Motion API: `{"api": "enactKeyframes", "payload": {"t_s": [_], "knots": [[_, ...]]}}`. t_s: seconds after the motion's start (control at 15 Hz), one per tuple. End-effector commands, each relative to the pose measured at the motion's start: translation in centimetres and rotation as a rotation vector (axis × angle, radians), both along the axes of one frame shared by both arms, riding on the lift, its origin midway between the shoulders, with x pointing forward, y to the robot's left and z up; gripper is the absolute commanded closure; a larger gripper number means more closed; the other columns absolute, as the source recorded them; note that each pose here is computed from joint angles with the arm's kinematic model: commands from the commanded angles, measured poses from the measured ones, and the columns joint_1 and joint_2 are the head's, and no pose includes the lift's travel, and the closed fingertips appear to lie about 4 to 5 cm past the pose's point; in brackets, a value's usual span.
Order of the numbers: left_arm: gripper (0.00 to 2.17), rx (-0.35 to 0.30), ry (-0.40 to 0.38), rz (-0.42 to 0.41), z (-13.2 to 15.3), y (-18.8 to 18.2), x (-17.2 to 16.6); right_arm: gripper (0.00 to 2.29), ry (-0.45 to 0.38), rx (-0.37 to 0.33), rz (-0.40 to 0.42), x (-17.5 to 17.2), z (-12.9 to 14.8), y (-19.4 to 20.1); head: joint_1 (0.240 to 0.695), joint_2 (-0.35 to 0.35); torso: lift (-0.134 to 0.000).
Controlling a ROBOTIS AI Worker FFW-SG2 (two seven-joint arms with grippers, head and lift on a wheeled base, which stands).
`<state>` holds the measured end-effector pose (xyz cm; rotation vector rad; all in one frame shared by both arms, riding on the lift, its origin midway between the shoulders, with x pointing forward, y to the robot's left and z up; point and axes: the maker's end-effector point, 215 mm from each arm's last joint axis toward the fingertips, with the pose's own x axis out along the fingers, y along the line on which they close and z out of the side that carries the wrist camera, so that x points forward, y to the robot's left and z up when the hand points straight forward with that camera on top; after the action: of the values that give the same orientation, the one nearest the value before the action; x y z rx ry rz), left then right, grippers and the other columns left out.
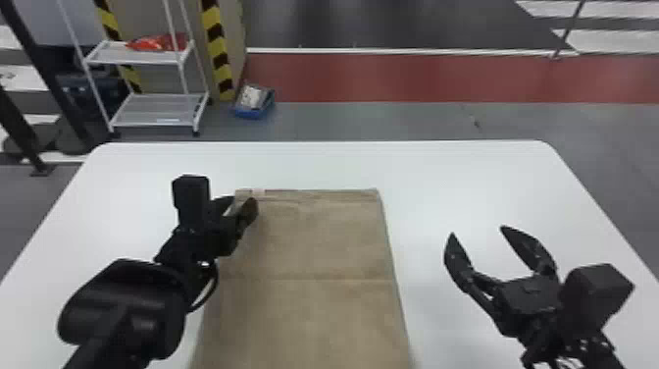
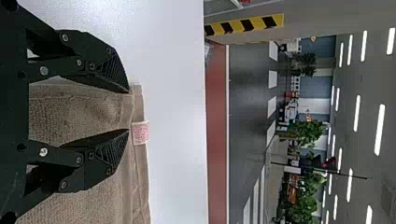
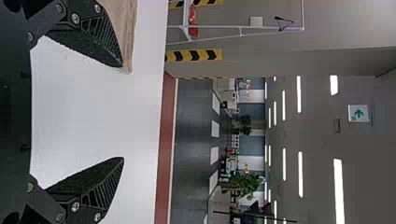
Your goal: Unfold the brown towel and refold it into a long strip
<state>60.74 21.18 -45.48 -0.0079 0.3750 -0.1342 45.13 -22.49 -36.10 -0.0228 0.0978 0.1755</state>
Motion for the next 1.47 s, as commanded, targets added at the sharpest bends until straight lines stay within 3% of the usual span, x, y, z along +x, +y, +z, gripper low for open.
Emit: {"api": "enactKeyframes", "payload": {"t_s": [0.0, 0.07, 0.13, 0.53, 0.73, 1.13, 1.4], "knots": [[0.75, 0.003, 0.004, -0.003, -0.3, -0.1, -0.3, 0.19, 0.002, -0.001, -0.002, -0.1, -0.1, -0.2, 0.695, -0.013, -0.123], [1.15, 0.004, -0.005, 0.002, 0.2, -0.2, -0.2, 0.19, 0.002, -0.001, -0.002, -0.2, 0.0, -0.1, 0.695, -0.014, -0.123], [1.41, 0.006, -0.012, 0.016, 0.4, 0.0, -0.5, 0.19, -0.002, -0.001, -0.001, -0.2, 0.1, -0.1, 0.695, -0.015, -0.123], [1.44, -0.029, -0.099, -0.021, 5.9, -1.7, -2.7, 0.19, -0.015, 0.003, 0.005, 0.0, 0.7, 0.3, 0.695, -0.027, -0.123], [1.44, -0.031, -0.114, -0.038, 7.9, -1.1, -5.4, 0.19, -0.051, 0.000, 0.005, 1.5, 2.5, 0.1, 0.695, -0.030, -0.123], [1.44, 0.011, -0.049, -0.026, 6.8, 2.7, -13.0, 0.19, -0.063, 0.004, -0.015, 6.4, 4.5, -1.0, 0.695, -0.015, -0.123], [1.44, 0.006, -0.007, -0.044, 5.5, 2.9, -16.8, 0.20, -0.051, 0.012, 0.001, 8.9, 3.8, 0.1, 0.695, 0.005, -0.123]]}}
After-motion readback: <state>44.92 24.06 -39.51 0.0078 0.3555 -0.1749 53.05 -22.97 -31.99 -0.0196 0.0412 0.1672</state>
